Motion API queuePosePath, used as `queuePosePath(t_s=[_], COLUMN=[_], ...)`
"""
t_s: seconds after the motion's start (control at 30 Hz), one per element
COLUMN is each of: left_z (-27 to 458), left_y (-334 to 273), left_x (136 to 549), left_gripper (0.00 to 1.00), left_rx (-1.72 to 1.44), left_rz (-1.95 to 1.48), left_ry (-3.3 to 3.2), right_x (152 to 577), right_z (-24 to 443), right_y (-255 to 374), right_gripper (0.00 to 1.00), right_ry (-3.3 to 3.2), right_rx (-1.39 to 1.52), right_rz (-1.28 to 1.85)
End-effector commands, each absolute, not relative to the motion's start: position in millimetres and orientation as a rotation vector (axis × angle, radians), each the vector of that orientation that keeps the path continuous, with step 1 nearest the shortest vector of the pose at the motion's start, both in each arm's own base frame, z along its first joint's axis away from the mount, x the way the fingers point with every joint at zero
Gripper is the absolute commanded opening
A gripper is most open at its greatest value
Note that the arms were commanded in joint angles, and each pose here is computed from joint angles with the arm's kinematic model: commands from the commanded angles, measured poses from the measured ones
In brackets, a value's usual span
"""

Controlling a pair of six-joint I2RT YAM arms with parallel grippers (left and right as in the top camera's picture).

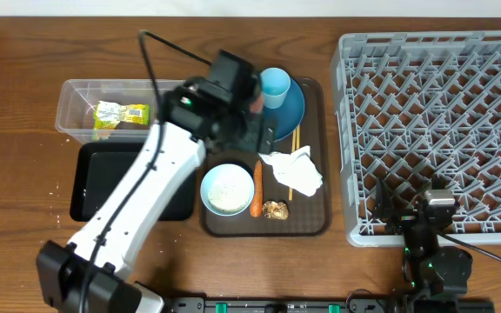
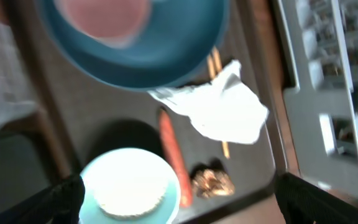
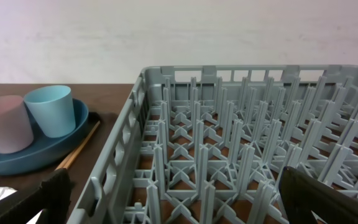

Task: Sort waste into correct bins and load items into the dishwasher rack
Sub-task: 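Move the left gripper to the white tissue and grasp it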

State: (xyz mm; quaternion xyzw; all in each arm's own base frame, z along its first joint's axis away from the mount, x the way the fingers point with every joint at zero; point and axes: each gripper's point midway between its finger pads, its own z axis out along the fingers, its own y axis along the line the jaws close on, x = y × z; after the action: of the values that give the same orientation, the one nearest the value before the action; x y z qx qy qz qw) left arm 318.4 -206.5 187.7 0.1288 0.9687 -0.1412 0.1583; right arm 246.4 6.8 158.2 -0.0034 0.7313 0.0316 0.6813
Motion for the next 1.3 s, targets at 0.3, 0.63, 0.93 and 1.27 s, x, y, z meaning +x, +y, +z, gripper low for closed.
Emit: queuePosePath(t_s=[0.3, 0.63, 0.93, 1.27], left_z=[130, 91, 91, 96], left_y=[-271, -297, -301, -313], left_x=[279, 270, 275, 288], left_gripper=[0.98, 0.98, 0.98, 0.98], left_rx=[0.653, 0.707, 0.704, 0.692], left_rz=[-0.382, -0.357, -0.365, -0.415], left_ry=[2.866, 2.919, 2.899, 2.827], right_x=[246, 246, 246, 246], right_z=[157, 157, 157, 157], right_y=[7, 7, 7, 7], right_gripper=[0.99, 0.99, 0.99, 0.99], right_ry=[1.643, 1.643, 1.643, 1.643], right_rx=[-0.023, -0.023, -0.023, -0.023], right_rz=[0.062, 0.062, 0.062, 0.062])
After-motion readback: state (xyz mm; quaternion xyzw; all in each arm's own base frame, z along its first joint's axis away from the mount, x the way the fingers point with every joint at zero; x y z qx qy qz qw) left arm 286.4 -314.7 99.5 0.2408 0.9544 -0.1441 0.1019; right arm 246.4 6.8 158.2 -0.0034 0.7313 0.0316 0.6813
